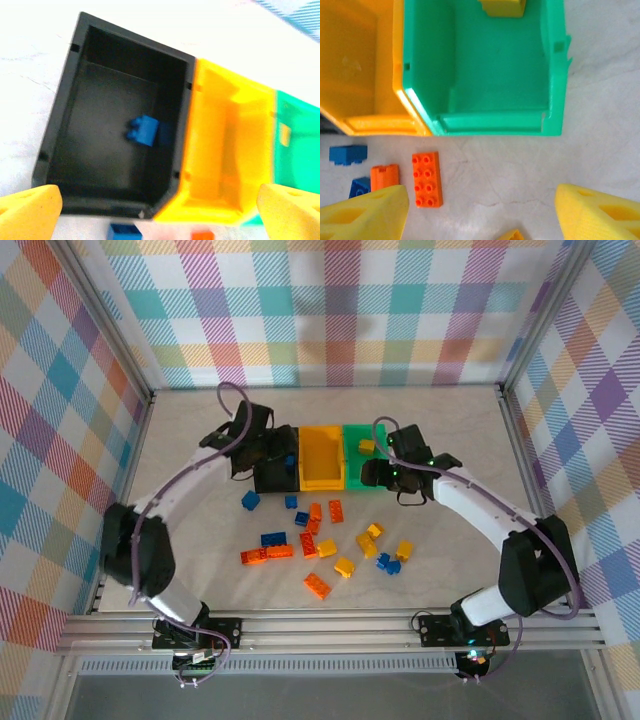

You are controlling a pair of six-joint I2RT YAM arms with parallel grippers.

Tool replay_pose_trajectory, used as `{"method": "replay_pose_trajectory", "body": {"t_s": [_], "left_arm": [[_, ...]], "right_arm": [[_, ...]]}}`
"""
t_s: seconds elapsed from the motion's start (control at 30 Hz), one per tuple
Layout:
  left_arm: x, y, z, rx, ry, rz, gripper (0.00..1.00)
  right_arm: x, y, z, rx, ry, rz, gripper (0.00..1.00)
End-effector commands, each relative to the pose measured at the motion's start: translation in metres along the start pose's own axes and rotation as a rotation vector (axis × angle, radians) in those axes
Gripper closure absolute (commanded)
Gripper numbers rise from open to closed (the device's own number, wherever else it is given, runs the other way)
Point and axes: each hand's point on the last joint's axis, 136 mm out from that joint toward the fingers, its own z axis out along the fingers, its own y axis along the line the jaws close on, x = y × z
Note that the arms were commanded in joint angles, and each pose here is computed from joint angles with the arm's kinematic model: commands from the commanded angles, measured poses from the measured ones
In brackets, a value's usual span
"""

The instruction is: Sort the legos into containers by color

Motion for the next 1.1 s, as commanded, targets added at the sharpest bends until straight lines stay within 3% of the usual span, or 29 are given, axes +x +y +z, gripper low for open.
{"method": "replay_pose_trajectory", "body": {"t_s": [0.0, 0.27, 0.47, 0.87, 1.07], "left_arm": [[0.024, -0.008, -0.021, 0.097, 0.017, -0.021, 0.00], [0.089, 0.043, -0.042, 0.095, 0.080, -0.050, 0.00], [0.109, 0.074, -0.060, 0.083, 0.041, -0.069, 0.00], [0.114, 0.093, -0.065, 0.035, 0.031, -0.073, 0.00], [0.112, 0.095, -0.065, 0.035, 0.027, -0.082, 0.00]], "right_arm": [[0.038, 0.011, -0.004, -0.032, 0.110, -0.056, 0.24], [0.115, 0.064, -0.002, -0.150, 0.287, -0.271, 0.29], [0.159, 0.092, 0.010, -0.140, 0.378, -0.424, 0.22], [0.170, 0.101, 0.056, -0.016, 0.384, -0.483, 0.22], [0.172, 0.092, 0.067, 0.037, 0.398, -0.498, 0.30]]}}
